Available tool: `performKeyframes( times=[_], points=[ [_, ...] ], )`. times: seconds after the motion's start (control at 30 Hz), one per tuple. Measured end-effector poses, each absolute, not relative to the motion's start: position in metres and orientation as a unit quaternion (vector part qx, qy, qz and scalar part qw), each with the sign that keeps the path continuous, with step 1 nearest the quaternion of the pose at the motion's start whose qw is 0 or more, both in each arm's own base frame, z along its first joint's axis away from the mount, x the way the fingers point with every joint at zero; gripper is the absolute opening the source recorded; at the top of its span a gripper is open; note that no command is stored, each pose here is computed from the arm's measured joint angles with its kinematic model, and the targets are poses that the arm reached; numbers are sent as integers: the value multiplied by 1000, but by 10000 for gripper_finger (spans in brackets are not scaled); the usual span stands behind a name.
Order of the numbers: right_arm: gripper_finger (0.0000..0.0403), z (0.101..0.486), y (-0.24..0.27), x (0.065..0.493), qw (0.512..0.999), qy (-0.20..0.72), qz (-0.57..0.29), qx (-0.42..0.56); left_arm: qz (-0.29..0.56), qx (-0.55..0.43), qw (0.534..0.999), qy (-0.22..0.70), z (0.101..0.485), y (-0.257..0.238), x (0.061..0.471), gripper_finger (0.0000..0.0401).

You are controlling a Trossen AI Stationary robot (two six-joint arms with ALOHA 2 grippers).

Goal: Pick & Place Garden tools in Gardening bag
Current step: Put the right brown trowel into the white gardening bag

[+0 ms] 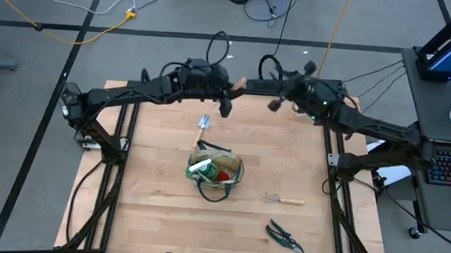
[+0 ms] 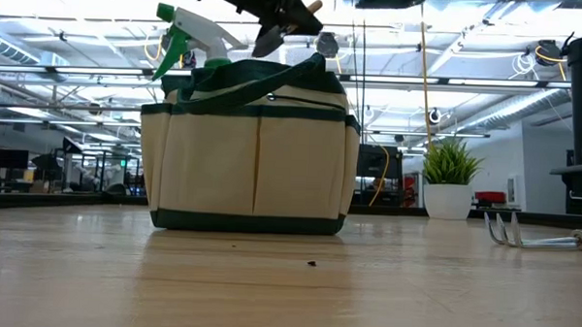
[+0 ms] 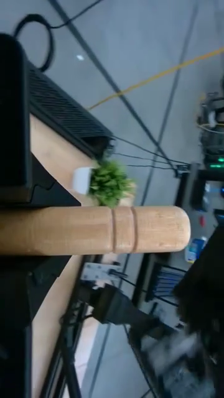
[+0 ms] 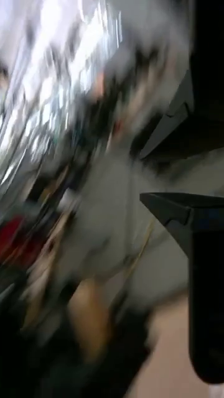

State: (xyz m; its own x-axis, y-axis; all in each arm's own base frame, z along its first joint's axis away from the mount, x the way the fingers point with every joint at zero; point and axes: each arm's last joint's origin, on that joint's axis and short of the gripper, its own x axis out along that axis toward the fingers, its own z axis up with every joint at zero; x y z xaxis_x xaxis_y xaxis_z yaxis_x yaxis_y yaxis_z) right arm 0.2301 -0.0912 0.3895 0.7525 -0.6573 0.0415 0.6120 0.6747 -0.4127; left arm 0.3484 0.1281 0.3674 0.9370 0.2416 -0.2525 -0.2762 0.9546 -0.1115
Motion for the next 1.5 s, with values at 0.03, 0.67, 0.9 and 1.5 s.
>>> performKeyframes(
  times=[0.03,0.67,0.9,1.5],
  points=[
    [80,391,-91,230,932,34,-316,-175,130,-68,983,112,369,127,349,53],
    [216,393,-102,234,997,-58,-47,17,76,-9,996,37,385,101,360,53],
    [276,388,-103,249,996,-75,-24,43,66,-8,997,33,386,93,362,53],
    [250,381,-99,274,992,-115,4,48,59,-9,998,36,385,85,364,53]
  ],
)
